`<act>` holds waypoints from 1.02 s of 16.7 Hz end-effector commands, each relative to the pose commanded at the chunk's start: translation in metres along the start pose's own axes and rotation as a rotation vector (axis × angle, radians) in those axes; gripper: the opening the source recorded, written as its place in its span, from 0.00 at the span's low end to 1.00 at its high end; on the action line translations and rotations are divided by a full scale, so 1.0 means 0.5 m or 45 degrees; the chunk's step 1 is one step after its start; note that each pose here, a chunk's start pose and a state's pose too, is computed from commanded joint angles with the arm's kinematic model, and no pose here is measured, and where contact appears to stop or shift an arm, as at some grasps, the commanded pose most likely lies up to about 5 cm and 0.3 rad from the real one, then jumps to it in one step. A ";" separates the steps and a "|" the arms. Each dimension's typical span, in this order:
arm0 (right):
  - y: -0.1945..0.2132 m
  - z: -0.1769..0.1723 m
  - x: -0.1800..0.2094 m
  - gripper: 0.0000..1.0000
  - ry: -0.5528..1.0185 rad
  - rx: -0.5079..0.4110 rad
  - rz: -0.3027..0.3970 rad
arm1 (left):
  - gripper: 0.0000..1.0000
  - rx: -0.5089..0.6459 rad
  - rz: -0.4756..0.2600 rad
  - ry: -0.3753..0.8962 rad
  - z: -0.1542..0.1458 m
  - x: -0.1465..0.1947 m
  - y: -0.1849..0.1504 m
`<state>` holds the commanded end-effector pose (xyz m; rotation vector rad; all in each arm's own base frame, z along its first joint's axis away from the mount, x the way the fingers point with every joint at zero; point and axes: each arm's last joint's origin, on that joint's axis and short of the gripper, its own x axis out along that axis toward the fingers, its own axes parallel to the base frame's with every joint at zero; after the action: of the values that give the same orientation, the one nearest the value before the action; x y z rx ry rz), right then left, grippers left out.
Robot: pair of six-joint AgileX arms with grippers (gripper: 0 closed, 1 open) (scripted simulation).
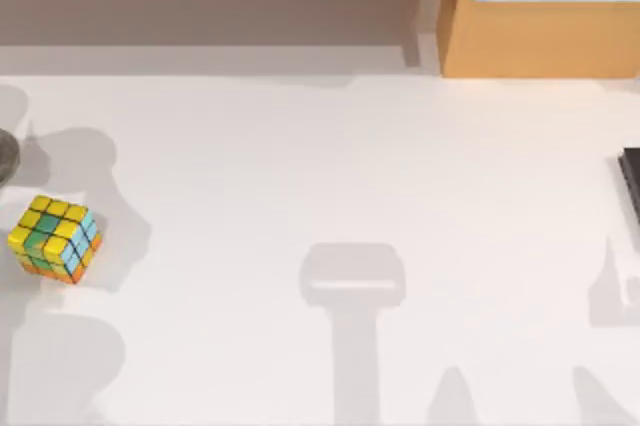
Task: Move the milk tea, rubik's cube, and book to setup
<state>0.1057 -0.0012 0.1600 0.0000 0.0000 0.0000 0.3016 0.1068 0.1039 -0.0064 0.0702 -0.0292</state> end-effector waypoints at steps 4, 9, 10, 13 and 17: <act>0.000 0.000 0.000 1.00 0.000 0.000 0.000 | 1.00 0.001 0.000 -0.002 -0.002 -0.031 -0.001; 0.000 0.000 0.000 1.00 0.000 0.000 0.000 | 1.00 -0.002 -0.004 0.005 0.000 -0.030 -0.003; 0.000 0.000 0.000 1.00 0.000 0.000 0.000 | 1.00 -0.002 -0.004 0.006 0.007 -0.033 -0.003; 0.000 0.000 0.000 1.00 0.000 0.000 0.000 | 1.00 -0.001 -0.004 0.002 0.034 -0.042 -0.002; 0.000 0.000 0.000 1.00 0.000 0.000 0.000 | 1.00 -0.005 -0.003 0.009 0.058 -0.056 -0.002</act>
<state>0.1057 -0.0012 0.1600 0.0000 0.0000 0.0000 0.2759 0.1066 0.1348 -0.0102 0.0775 -0.0315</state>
